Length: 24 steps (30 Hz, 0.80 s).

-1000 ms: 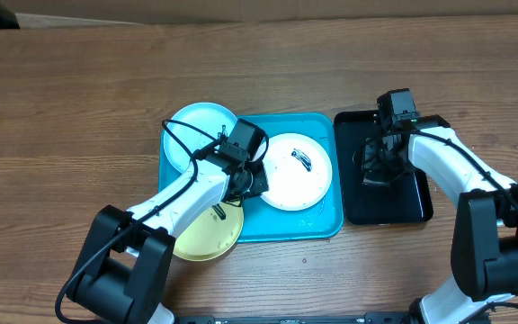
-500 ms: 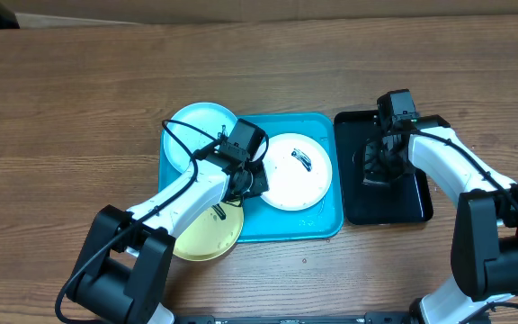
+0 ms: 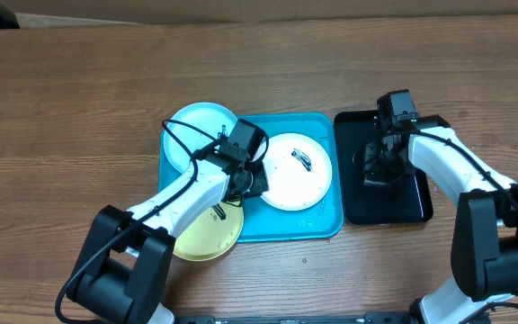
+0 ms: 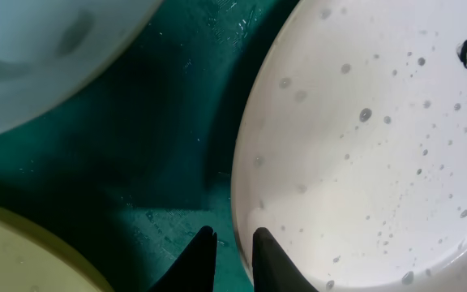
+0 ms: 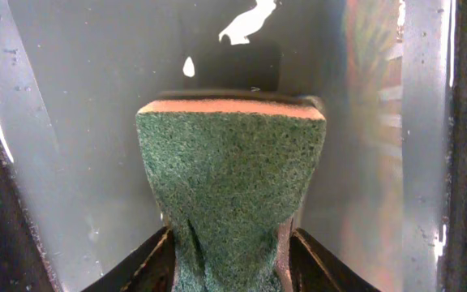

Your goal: Clean dirty plates on tray and stack at the side

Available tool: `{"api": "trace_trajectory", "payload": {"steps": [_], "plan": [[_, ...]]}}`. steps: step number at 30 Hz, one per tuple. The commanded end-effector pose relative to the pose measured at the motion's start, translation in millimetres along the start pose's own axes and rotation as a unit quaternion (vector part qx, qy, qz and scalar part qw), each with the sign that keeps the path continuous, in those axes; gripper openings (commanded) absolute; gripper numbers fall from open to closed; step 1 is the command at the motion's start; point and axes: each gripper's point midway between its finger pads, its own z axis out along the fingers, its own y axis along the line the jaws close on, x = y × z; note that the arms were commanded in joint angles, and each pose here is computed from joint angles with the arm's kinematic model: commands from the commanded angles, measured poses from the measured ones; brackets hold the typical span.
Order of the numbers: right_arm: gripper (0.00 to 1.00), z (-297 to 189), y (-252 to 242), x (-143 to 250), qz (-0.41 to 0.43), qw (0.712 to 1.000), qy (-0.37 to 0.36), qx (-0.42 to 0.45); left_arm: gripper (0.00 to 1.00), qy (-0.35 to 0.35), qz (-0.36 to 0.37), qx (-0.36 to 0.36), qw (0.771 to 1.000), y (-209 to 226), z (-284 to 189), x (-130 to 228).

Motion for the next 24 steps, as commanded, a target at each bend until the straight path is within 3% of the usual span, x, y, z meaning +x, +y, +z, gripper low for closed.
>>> {"api": "trace_trajectory", "payload": {"steps": [1,4,8,10,16,24], "plan": [[0.47,3.1,-3.8,5.1,0.002,1.0,0.003,0.005,0.19,0.001,-0.005,-0.008,1.0,2.0,3.7,2.8],[0.41,6.0,-3.8,5.7,0.002,1.0,0.0,0.004,0.2,0.001,-0.005,-0.008,1.0,1.9,3.7,2.8],[0.12,3.6,-3.4,3.7,0.002,1.0,-0.001,0.003,0.2,0.0,-0.005,-0.008,1.0,2.1,3.7,2.6],[0.05,0.1,-2.7,0.6,0.002,1.0,-0.003,0.003,0.2,0.0,-0.005,-0.009,1.0,2.2,3.7,2.7],[0.04,-19.9,-0.5,-11.3,0.002,1.0,-0.002,0.003,0.04,-0.002,-0.005,-0.011,1.0,3.1,3.7,1.7],[0.04,-51.9,1.7,-25.2,0.001,1.0,0.001,0.004,0.14,-0.003,-0.005,-0.013,1.0,3.7,3.8,1.7]]}}
